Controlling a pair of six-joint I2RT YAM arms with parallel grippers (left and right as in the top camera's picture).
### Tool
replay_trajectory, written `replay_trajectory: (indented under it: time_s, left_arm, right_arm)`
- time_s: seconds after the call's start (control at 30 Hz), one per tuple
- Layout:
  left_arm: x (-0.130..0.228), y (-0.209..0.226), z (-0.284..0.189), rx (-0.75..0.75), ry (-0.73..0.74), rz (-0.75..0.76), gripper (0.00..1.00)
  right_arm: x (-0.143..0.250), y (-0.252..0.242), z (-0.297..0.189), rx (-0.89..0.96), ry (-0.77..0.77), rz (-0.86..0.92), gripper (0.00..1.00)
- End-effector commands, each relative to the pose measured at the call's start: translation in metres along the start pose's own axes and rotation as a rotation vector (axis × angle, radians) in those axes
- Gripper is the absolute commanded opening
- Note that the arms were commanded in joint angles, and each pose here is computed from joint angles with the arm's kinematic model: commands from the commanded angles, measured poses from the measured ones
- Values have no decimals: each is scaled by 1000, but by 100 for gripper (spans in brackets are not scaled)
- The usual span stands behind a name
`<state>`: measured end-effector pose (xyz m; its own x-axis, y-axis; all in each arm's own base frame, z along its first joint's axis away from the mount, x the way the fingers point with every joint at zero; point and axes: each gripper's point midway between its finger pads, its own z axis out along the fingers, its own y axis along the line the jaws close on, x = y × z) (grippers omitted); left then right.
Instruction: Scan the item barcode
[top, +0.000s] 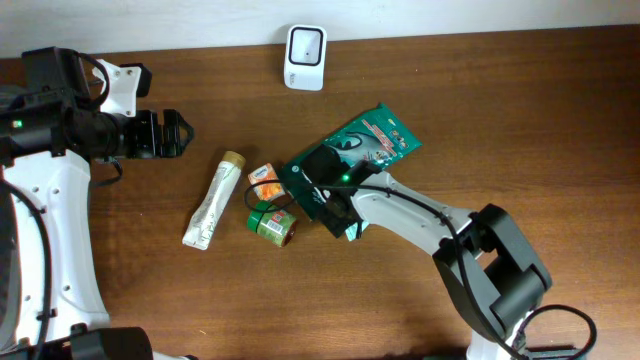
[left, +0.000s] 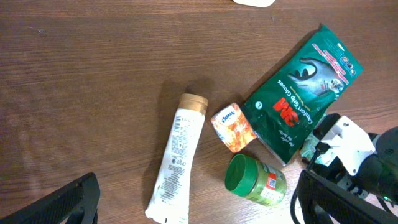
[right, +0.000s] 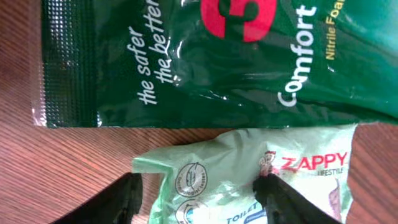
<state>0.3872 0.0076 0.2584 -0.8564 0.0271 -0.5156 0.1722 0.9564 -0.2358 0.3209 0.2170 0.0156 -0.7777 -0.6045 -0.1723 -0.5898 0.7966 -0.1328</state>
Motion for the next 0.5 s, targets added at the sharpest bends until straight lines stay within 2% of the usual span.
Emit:
replay_trajectory:
  time_s: [0.0, 0.07, 0.2, 0.37, 0.47]
  left_arm:
    - [-6, -3, -10, 2, -33, 25, 99]
    - [-6, -3, -10, 1, -33, 25, 99]
    - [-6, -3, -10, 2, -33, 25, 99]
    - [-6, -3, -10, 1, -33, 25, 99]
    - [-6, -3, -10, 1, -33, 25, 99]
  right_arm:
    - [20, 11, 25, -46, 88, -30, 44]
    - [20, 11, 25, -46, 89, -33, 26]
    - [26, 12, 25, -51, 111, -36, 8]
    - [42, 27, 20, -137, 178, -21, 4]
    - [34, 39, -1, -228, 179, -9, 4]
